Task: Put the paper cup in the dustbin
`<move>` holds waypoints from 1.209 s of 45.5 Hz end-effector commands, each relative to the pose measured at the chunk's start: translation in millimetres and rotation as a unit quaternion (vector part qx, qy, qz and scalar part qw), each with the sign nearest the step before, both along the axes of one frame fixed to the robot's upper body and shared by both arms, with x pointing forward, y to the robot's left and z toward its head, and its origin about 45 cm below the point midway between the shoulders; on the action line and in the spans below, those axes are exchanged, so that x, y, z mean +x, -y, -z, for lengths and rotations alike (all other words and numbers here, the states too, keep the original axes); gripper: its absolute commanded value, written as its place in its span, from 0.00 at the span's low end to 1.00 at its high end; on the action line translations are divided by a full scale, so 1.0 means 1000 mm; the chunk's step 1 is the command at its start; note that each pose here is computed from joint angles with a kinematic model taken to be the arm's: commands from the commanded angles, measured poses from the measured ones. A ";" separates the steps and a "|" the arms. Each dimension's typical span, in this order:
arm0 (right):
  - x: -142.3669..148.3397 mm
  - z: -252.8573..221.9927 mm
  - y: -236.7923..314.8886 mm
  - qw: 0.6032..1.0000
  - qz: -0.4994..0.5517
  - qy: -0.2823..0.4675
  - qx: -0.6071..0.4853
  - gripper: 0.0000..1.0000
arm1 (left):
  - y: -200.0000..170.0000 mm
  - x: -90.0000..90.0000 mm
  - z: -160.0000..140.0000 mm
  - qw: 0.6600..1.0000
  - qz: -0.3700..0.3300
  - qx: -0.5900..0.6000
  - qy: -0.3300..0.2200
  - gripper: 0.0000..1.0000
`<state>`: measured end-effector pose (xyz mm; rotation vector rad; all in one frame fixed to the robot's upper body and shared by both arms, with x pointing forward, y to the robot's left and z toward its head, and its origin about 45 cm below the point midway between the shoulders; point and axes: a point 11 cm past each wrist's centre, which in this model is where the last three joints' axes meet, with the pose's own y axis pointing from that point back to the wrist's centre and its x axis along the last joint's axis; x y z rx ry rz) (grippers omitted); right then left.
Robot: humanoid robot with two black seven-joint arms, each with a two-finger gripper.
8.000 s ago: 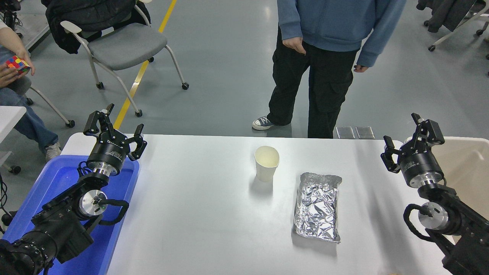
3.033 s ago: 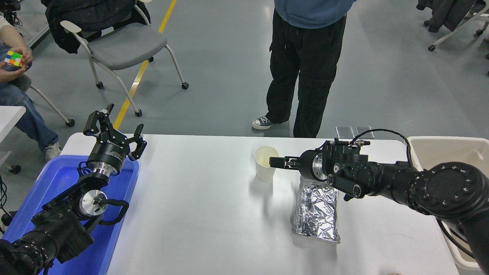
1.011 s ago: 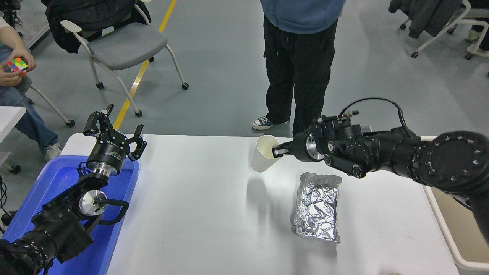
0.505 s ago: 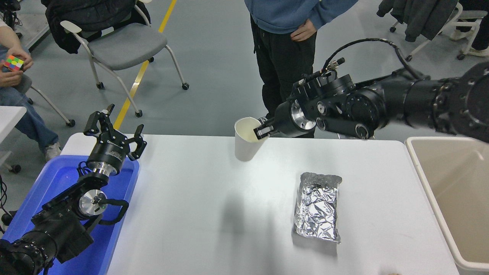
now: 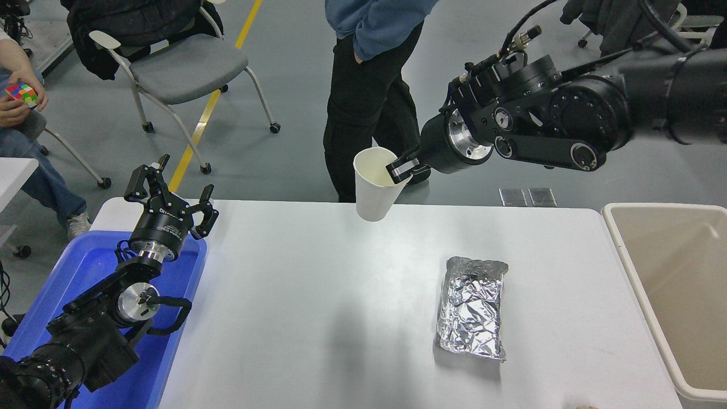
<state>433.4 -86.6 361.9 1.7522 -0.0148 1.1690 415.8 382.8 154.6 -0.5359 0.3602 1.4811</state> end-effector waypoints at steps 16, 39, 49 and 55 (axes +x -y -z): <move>0.020 0.001 0.104 0.995 0.102 0.004 -0.016 0.00 | 0.000 0.000 0.000 1.000 0.000 0.000 0.000 1.00; -0.012 0.049 0.308 0.957 0.290 -0.017 0.001 0.00 | 0.000 0.000 0.000 1.000 0.000 0.000 0.000 1.00; -0.034 0.065 0.369 0.935 0.356 -0.010 0.006 0.00 | 0.000 0.000 0.000 1.000 0.000 0.000 0.000 1.00; -0.047 0.076 0.399 0.920 0.391 -0.006 0.008 0.00 | 0.000 0.000 0.000 1.000 0.000 0.000 0.000 1.00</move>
